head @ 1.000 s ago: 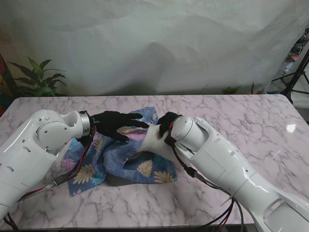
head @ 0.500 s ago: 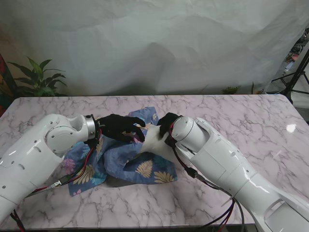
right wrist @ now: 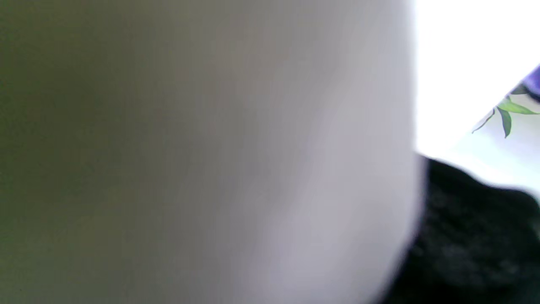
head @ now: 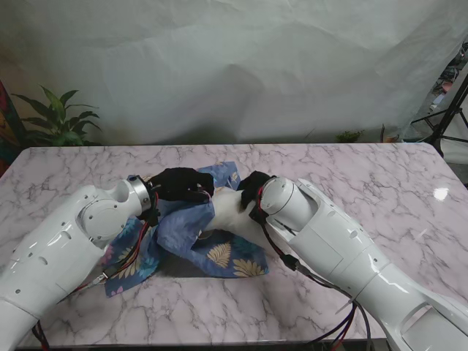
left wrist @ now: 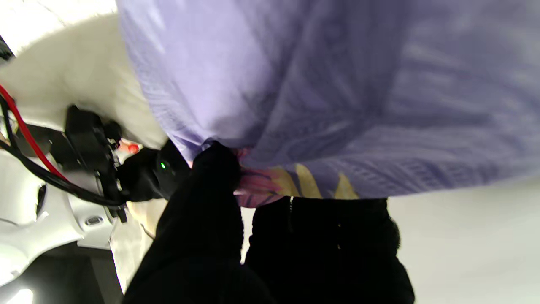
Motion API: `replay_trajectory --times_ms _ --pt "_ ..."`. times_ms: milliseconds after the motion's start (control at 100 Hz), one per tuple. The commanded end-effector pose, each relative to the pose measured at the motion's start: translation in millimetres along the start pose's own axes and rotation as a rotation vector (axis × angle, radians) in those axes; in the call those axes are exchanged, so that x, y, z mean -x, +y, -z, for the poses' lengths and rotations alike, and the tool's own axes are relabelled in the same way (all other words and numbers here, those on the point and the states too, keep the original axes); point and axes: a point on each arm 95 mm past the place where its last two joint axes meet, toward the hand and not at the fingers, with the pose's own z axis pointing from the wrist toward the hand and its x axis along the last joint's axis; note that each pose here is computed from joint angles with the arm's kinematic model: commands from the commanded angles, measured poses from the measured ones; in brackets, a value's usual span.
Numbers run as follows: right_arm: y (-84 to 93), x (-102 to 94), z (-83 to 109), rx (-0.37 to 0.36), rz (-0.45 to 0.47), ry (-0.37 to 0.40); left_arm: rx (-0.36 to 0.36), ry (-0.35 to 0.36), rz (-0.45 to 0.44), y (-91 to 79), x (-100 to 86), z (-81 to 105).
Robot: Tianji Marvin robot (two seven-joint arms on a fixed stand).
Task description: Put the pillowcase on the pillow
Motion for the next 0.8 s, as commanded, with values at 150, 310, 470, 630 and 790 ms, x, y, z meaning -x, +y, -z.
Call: replay_trajectory --times_ms 150,310,470,630,790 --pt "-4.6 -8.1 -0.4 -0.009 -0.001 0.008 -0.054 -0.079 0.059 -6.1 -3.6 -6.2" --pt "-8.1 -17.2 4.7 -0.004 -0.031 0.031 -0.025 -0.081 0.050 -12.7 -8.0 -10.7" --pt "-13.7 -30.7 16.4 -0.008 -0.110 0.082 0.005 -0.082 0.060 -12.1 -11.8 -18.1" --pt "-20.7 -39.9 23.5 -0.038 -0.232 0.116 0.008 -0.091 0.078 -12.4 -15.2 -23.0" --pt "-23.6 -39.5 24.2 -0.050 -0.279 0.103 -0.020 -0.135 0.088 -15.2 -16.4 -23.6"
